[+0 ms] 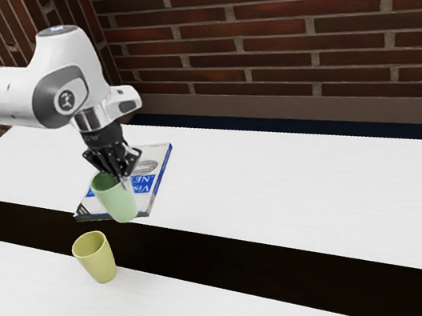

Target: Place the right cup onto the left cup

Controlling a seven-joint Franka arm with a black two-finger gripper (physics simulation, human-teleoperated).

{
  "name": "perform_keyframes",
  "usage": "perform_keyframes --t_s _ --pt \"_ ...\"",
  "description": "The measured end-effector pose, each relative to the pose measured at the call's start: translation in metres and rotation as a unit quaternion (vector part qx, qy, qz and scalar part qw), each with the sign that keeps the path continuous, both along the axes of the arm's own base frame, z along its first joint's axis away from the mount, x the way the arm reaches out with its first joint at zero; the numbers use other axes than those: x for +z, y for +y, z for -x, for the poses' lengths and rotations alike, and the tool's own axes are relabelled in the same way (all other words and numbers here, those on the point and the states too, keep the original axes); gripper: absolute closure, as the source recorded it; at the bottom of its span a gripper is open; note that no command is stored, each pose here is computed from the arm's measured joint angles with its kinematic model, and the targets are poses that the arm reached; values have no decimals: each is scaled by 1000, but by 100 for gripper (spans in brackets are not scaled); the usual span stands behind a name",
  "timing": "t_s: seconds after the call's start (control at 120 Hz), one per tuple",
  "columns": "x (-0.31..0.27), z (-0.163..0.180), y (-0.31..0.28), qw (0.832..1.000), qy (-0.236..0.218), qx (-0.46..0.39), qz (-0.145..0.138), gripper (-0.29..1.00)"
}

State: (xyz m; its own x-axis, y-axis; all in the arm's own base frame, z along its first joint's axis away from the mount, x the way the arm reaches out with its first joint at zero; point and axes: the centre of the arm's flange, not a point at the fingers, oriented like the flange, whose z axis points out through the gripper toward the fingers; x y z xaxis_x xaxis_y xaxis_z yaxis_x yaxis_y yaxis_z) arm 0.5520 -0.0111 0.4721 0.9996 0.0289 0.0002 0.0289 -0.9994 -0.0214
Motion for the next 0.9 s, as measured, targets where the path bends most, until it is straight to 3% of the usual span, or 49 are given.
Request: perform_keyframes --t_s 0.467,0.9 --pt "13 15 50 999 15 42 -4 78" --pt "11 24 55 999 20 46 -2 79"
